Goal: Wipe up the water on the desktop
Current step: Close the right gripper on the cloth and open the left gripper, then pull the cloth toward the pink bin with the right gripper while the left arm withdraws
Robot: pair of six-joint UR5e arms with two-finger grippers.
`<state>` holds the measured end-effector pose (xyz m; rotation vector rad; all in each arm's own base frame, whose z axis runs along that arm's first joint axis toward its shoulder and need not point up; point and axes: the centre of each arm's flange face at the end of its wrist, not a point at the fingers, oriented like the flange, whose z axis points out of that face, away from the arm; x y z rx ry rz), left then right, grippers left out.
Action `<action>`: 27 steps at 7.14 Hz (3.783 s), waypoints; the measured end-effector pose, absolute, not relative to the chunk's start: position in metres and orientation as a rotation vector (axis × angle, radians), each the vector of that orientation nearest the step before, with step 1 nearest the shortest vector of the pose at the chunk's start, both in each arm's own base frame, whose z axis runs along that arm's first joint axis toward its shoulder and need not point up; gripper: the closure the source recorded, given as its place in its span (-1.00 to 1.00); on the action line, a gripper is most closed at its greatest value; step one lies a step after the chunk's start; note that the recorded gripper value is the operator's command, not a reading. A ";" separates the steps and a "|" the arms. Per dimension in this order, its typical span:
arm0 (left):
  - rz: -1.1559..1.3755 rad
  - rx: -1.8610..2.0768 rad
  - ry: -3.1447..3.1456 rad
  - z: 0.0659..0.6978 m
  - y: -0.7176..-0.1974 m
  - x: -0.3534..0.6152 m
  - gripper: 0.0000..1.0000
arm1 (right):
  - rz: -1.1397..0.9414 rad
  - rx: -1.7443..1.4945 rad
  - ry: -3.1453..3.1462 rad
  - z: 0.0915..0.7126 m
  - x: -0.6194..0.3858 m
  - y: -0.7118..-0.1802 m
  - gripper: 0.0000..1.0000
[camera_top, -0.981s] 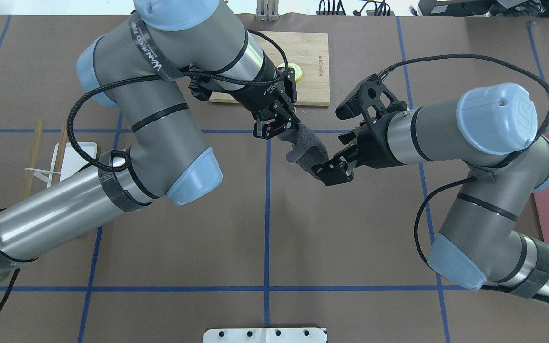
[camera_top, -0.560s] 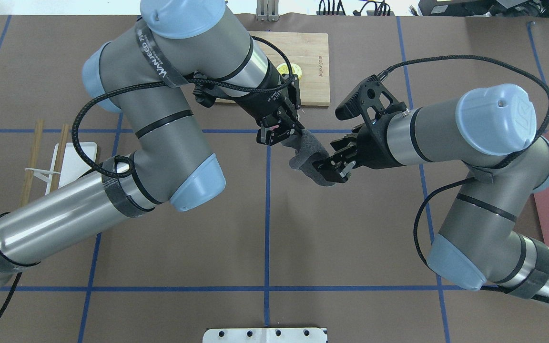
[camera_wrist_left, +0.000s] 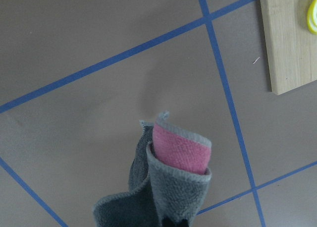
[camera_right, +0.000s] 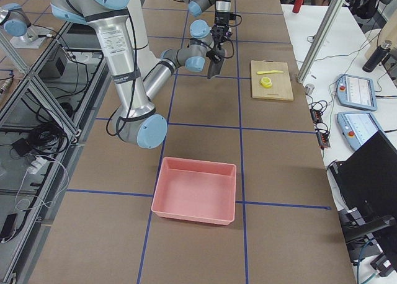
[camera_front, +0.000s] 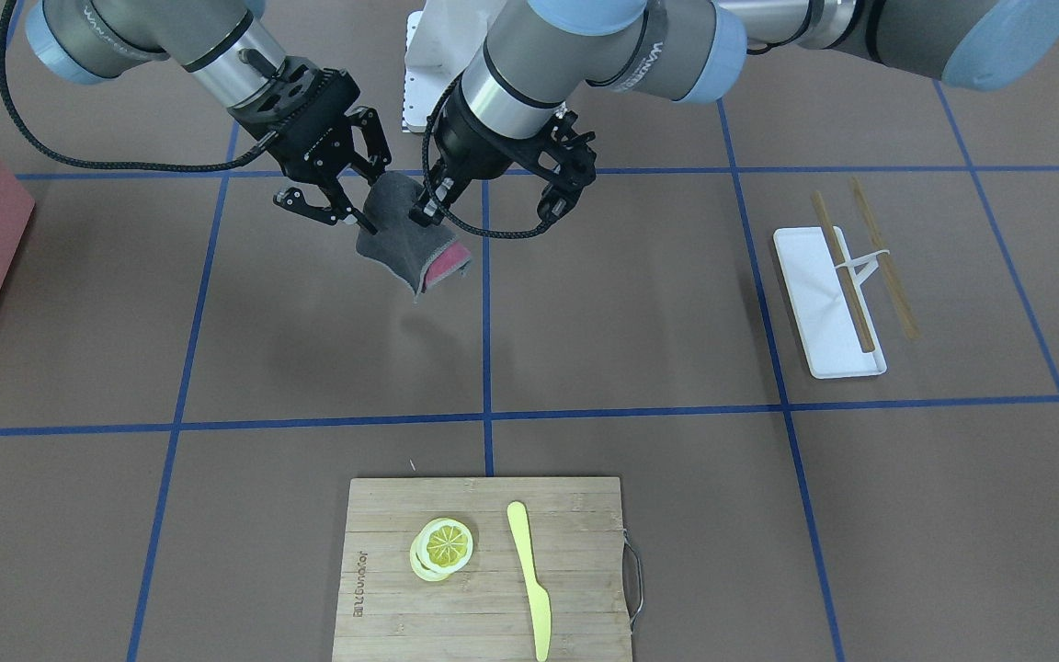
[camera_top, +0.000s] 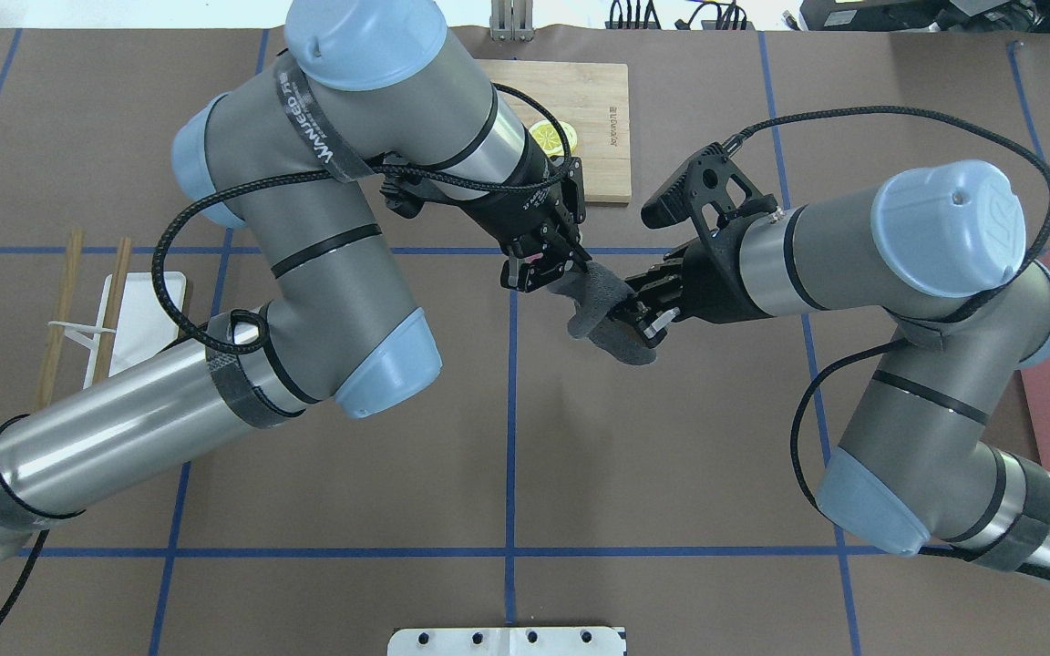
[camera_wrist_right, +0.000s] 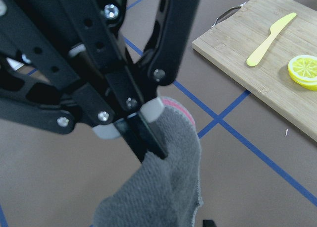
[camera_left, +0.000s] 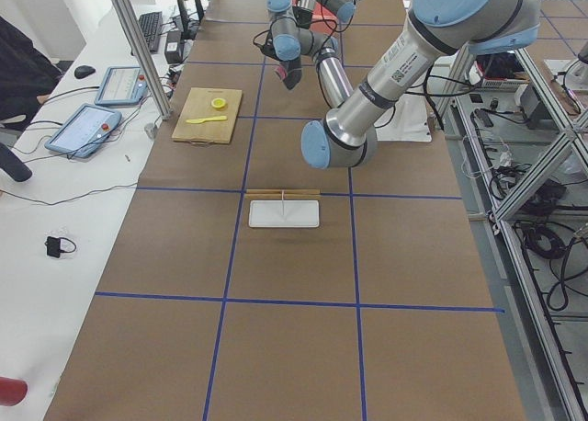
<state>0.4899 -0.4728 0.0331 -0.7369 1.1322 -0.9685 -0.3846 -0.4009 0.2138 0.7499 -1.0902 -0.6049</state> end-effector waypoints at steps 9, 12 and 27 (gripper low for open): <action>-0.967 -0.732 1.116 0.045 -0.473 0.494 1.00 | -0.562 0.716 -1.103 0.217 -0.384 -0.401 1.00; -0.904 -0.676 1.141 0.050 -0.474 0.489 -0.97 | -0.544 0.702 -1.108 0.217 -0.385 -0.401 1.00; -0.446 0.066 0.823 0.219 -0.515 0.252 -0.97 | -0.764 0.367 -0.236 0.427 -0.302 -0.479 1.00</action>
